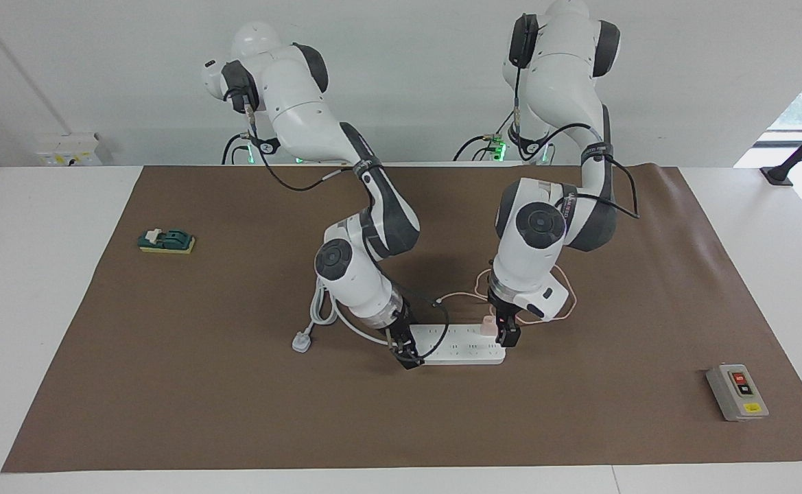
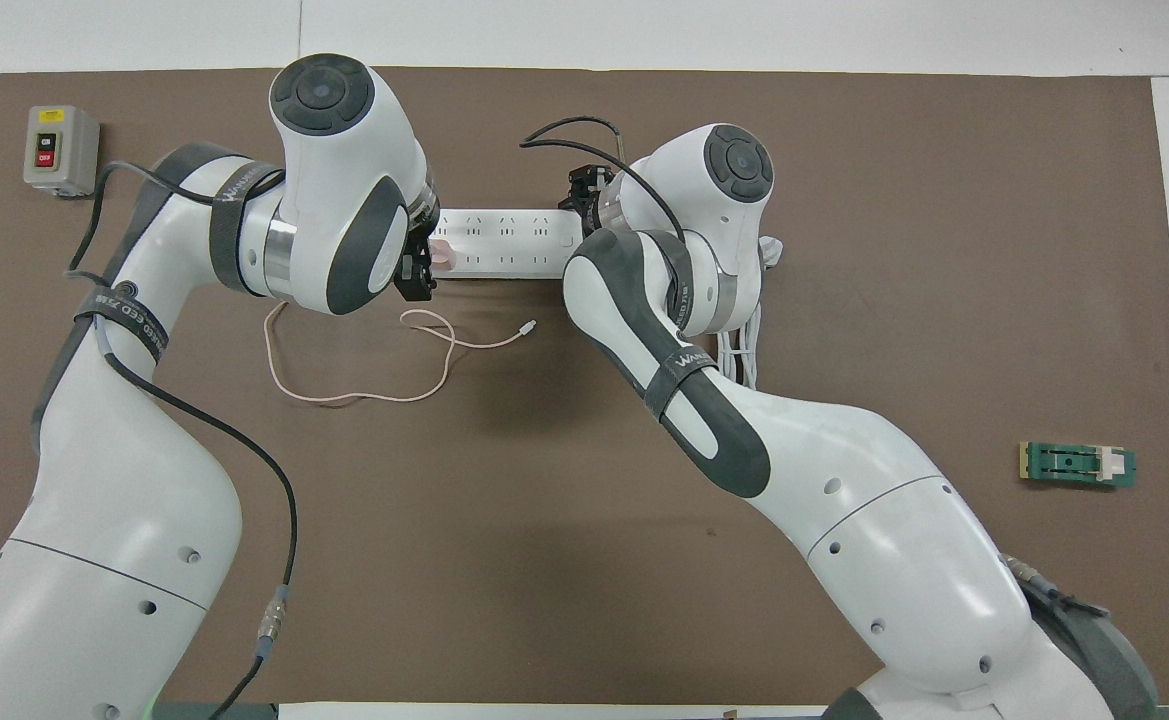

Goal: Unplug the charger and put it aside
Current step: 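Grasp the pink charger on the strip with the left gripper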

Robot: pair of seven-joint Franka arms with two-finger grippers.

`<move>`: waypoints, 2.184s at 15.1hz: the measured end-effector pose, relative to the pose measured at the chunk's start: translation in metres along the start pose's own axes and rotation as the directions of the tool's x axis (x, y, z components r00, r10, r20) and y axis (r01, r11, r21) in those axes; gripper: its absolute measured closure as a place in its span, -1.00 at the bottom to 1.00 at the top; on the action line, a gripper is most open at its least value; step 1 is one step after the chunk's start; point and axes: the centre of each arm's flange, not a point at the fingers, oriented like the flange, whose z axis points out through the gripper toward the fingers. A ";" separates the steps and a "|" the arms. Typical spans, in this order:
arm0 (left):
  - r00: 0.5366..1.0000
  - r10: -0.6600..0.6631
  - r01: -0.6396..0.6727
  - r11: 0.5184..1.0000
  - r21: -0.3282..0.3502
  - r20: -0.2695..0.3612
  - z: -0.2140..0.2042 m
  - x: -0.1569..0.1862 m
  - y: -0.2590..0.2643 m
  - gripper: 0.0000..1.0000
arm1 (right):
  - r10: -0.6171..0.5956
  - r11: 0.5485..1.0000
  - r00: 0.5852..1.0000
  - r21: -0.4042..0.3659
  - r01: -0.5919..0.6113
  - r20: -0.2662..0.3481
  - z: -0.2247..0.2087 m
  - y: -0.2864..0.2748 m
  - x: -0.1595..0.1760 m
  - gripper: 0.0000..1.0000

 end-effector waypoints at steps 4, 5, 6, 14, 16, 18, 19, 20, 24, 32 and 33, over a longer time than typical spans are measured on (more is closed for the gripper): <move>1.000 0.003 -0.003 1.000 -0.014 0.005 0.006 0.000 -0.005 -1.00 | 0.008 1.000 1.000 -0.001 -0.008 0.005 -0.001 0.000 0.001 -0.87; 1.000 0.004 -0.004 1.000 -0.019 0.007 0.008 -0.001 -0.006 -1.00 | 0.011 1.000 1.000 -0.001 -0.011 0.009 -0.001 0.000 0.002 -0.87; 1.000 0.005 -0.005 1.000 -0.023 0.008 0.011 -0.002 -0.007 -1.00 | 0.011 1.000 1.000 -0.002 -0.011 0.013 -0.001 -0.001 0.002 -0.87; 0.999 0.032 -0.032 0.999 -0.029 -0.004 0.019 -0.009 -0.018 -0.26 | 0.021 1.000 0.999 -0.006 -0.021 0.049 0.000 -0.001 0.008 -0.87; 0.999 0.043 -0.043 0.997 -0.058 -0.011 0.016 -0.009 -0.016 0.16 | 0.021 1.000 0.999 -0.006 -0.021 0.049 0.000 -0.001 0.008 -0.87; 0.999 0.046 -0.047 0.996 -0.069 -0.011 0.016 -0.009 -0.015 0.37 | 0.021 1.000 0.999 -0.006 -0.021 0.049 0.000 -0.001 0.008 -0.87; 0.999 0.047 -0.047 0.996 -0.070 -0.011 0.016 -0.009 -0.015 0.37 | 0.021 1.000 0.999 -0.006 -0.021 0.049 0.000 -0.001 0.008 -0.87; 0.999 0.048 -0.048 0.996 -0.070 -0.011 0.016 -0.009 -0.015 0.37 | 0.021 1.000 0.999 -0.006 -0.021 0.049 0.000 -0.001 0.008 -0.87; 0.999 0.051 -0.051 0.996 -0.070 -0.012 0.016 -0.009 -0.015 0.37 | 0.022 1.000 0.999 -0.006 -0.022 0.049 0.000 -0.001 0.008 -0.87; 0.998 0.061 -0.062 0.996 -0.071 -0.016 0.015 -0.009 -0.015 0.37 | 0.024 1.000 0.998 -0.006 -0.024 0.051 0.000 -0.001 0.008 -0.87; 0.998 0.065 -0.066 0.995 -0.071 -0.019 0.015 -0.010 -0.015 0.37 | 0.025 1.000 0.998 -0.006 -0.025 0.052 0.000 -0.001 0.008 -0.87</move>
